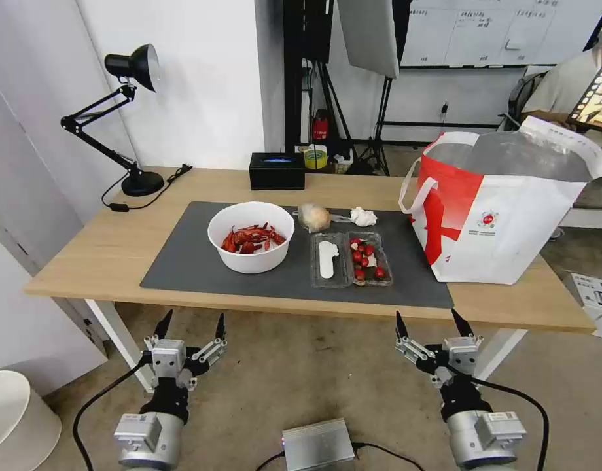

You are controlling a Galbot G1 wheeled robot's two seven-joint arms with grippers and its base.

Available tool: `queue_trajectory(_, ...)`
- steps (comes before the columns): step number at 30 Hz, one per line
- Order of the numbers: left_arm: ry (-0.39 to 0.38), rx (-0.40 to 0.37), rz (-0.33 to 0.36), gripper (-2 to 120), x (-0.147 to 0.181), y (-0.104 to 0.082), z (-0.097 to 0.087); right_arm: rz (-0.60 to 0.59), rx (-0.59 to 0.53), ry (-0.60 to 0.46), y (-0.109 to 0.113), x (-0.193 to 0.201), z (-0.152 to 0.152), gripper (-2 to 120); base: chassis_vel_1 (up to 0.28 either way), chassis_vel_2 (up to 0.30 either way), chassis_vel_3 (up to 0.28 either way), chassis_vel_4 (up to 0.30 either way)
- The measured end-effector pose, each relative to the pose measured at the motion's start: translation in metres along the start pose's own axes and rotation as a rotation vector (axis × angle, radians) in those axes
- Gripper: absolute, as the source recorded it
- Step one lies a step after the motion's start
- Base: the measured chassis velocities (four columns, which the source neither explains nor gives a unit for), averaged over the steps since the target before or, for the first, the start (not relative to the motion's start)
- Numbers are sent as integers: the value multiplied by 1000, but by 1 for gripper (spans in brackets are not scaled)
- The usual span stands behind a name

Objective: Pick up the trash from the table and place it into the takeout bag.

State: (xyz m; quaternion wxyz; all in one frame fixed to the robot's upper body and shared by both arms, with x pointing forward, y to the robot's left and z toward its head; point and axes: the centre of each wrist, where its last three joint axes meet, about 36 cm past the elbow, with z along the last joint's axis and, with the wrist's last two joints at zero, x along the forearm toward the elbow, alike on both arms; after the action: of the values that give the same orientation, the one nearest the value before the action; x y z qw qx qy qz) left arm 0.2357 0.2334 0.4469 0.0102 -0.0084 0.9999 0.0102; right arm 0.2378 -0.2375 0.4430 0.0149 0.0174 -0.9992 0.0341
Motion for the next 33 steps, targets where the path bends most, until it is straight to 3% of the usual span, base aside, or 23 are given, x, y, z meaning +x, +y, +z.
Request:
queue_trajectory(7, -75, 103, -84, 100, -14, 18, -28, -18, 2, 20, -41, -27, -34, 100, 0, 0, 0, 0)
queue_trajectory(14, -78, 112, -86, 100, -15, 19, -30, -57, -23, 26, -56, -40, -55, 100, 0, 0, 0, 0)
queue_trajectory(16, -85, 149, -23, 100, -16, 17, -22, -84, -52, 27, -55, -41, -55, 100, 0, 0, 0, 0)
queue_trajectory(17, -85, 149, -23, 100, -16, 17, -22, -84, -52, 27, -55, -41, -55, 100, 0, 0, 0, 0)
queue_trajectory(20, -72, 232, 105, 100, -21, 8, -7, -98, -70, 30, -54, -42, -54, 100, 0, 0, 0, 0)
queue_trajectory(33, 53, 377, 276, 100, -36, -13, -7, -142, -87, 37, -57, -44, -51, 100, 0, 0, 0, 0)
